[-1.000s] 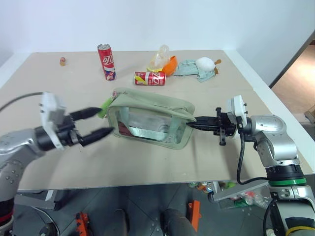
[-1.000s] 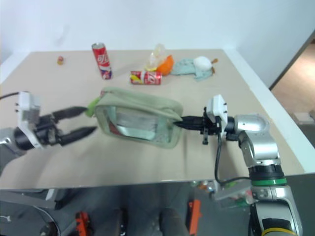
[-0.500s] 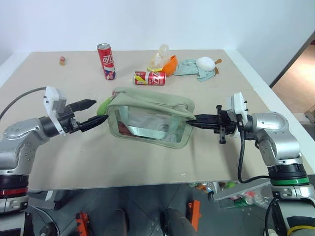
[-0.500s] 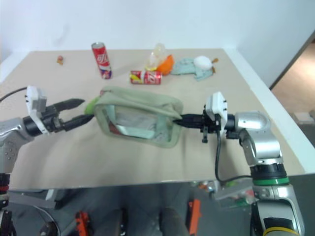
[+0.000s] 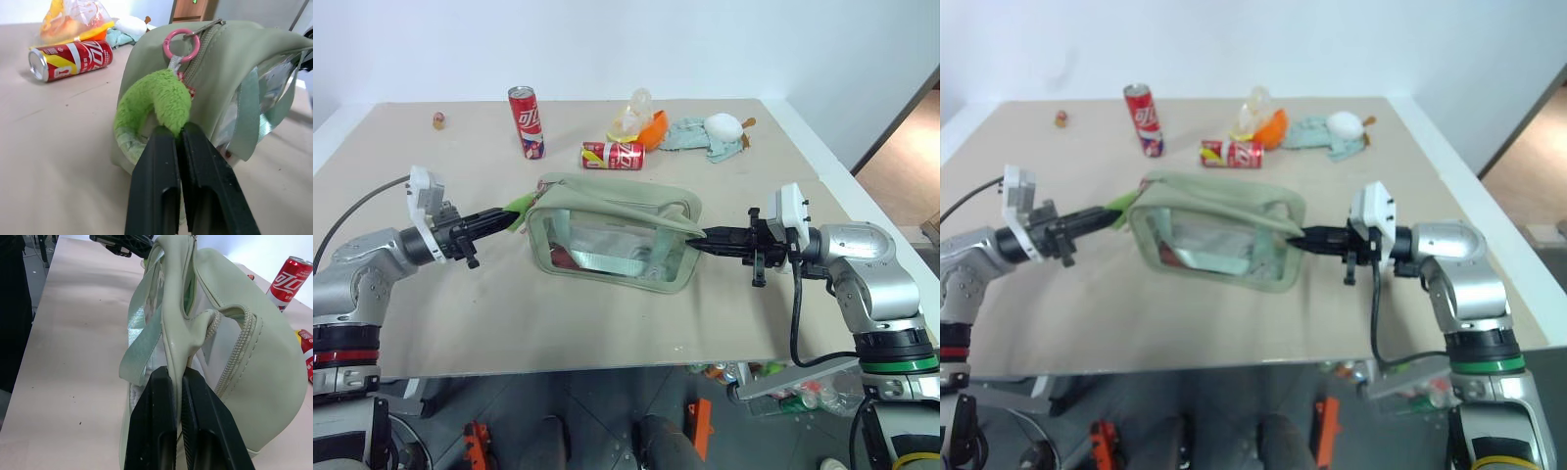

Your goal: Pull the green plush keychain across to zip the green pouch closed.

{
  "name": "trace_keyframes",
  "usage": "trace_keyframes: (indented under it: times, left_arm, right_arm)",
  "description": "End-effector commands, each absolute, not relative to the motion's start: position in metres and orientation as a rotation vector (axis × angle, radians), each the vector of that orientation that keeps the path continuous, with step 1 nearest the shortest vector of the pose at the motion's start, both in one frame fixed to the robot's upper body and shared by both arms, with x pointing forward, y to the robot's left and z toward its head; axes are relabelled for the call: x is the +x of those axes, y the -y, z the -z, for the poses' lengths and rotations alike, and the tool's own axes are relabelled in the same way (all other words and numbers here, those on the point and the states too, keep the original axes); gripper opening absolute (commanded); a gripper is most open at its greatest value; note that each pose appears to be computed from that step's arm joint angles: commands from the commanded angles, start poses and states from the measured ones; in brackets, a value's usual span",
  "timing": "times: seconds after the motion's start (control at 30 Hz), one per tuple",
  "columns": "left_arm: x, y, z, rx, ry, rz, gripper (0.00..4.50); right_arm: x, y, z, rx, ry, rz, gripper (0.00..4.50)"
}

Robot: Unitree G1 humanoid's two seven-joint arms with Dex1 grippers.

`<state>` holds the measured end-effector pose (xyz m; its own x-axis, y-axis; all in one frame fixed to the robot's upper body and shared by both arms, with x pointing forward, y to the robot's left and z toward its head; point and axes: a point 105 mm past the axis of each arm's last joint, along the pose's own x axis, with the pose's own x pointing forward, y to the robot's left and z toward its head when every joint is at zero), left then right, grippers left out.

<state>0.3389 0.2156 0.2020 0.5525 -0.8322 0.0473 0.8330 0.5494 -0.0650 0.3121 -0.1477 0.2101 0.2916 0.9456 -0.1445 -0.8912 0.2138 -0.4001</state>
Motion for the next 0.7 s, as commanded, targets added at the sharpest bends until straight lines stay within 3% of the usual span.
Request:
trace_keyframes:
  times: [0.03, 0.2, 0.37, 0.53, 0.7]
  left_arm:
    - [0.338, -0.219, -0.227, -0.039, 0.103, 0.977, 0.05]
    - [0.335, -0.205, -0.272, 0.054, 0.250, 1.004, 0.05]
    - [0.319, -0.164, -0.320, 0.126, 0.401, 1.123, 0.05]
    - [0.311, -0.115, -0.321, 0.181, 0.421, 1.281, 0.05]
    - [0.313, -0.083, -0.297, 0.257, 0.358, 1.385, 0.05]
  right_arm:
    - [0.308, 0.153, -0.222, -0.491, 0.178, -1.262, 0.00]
    - [0.309, 0.155, -0.221, -0.492, 0.173, -1.259, 0.00]
    - [0.310, 0.157, -0.220, -0.493, 0.166, -1.259, 0.00]
    - [0.313, 0.156, -0.218, -0.496, 0.164, -1.262, 0.00]
    - [0.314, 0.154, -0.218, -0.500, 0.170, -1.265, 0.00]
